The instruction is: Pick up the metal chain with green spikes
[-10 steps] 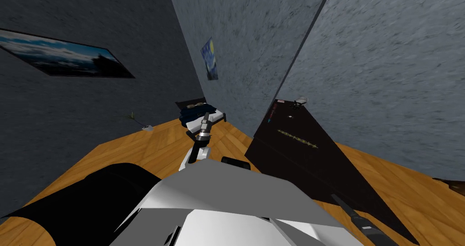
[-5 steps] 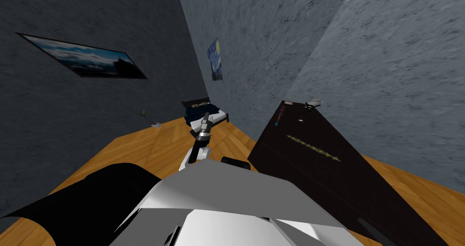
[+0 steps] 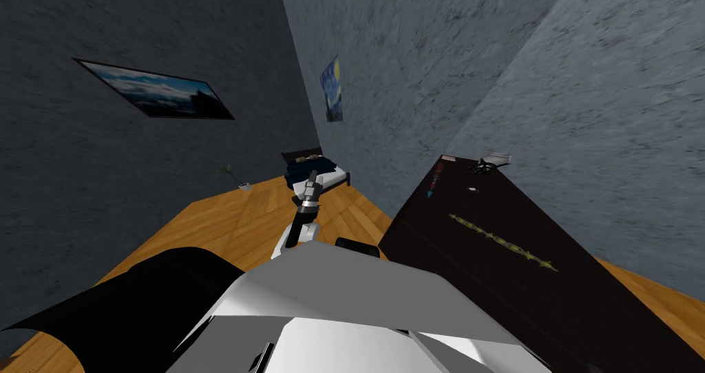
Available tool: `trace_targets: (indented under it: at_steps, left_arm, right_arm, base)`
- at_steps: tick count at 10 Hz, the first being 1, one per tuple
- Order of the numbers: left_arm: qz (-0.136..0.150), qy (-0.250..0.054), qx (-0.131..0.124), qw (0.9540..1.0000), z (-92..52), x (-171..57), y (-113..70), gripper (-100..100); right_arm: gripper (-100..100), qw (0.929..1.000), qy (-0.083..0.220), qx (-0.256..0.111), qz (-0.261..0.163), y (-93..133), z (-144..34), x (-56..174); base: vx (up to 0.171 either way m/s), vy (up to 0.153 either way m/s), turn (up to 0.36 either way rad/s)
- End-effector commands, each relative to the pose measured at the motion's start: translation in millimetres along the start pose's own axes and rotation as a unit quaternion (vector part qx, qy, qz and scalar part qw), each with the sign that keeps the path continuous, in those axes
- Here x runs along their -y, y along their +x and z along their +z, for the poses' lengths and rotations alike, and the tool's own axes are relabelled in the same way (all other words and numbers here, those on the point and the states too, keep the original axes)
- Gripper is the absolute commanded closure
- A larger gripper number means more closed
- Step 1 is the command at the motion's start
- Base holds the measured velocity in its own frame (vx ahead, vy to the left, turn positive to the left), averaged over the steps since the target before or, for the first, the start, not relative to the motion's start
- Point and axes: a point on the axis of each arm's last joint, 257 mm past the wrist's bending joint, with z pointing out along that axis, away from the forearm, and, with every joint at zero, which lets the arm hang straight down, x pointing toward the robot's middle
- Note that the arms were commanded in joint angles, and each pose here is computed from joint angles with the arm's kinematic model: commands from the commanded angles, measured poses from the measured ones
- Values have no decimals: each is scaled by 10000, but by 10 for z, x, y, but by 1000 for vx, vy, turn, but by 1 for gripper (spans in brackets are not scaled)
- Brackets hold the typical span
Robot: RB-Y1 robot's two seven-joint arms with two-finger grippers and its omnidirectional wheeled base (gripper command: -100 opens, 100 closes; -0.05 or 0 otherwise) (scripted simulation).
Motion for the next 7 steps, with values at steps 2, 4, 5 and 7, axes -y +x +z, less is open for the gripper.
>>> trace_targets:
  at_steps: [2, 4, 5, 7]
  left_arm:
    - [0, 0, 0, 10000, 0, 0, 0, 0]
    - [1, 0, 0, 10000, 0, 0, 0, 0]
    - [0, 0, 0, 10000, 0, 0, 0, 0]
    - [1, 0, 0, 10000, 0, 0, 0, 0]
  right_arm:
    - [-100, 9976, 124, -276, -626, -34, -18, 211]
    - [-100, 9932, 169, -452, -1060, -83, -20, 325]
    - [-100, 9880, 225, -610, -1399, -78, -41, 432]
    - [-100, 9796, 221, -767, -1843, -160, -19, 508]
  base:
    - [67, 30, 94]
    - [75, 19, 78]
    - [129, 27, 174]
    - [87, 11, 82]
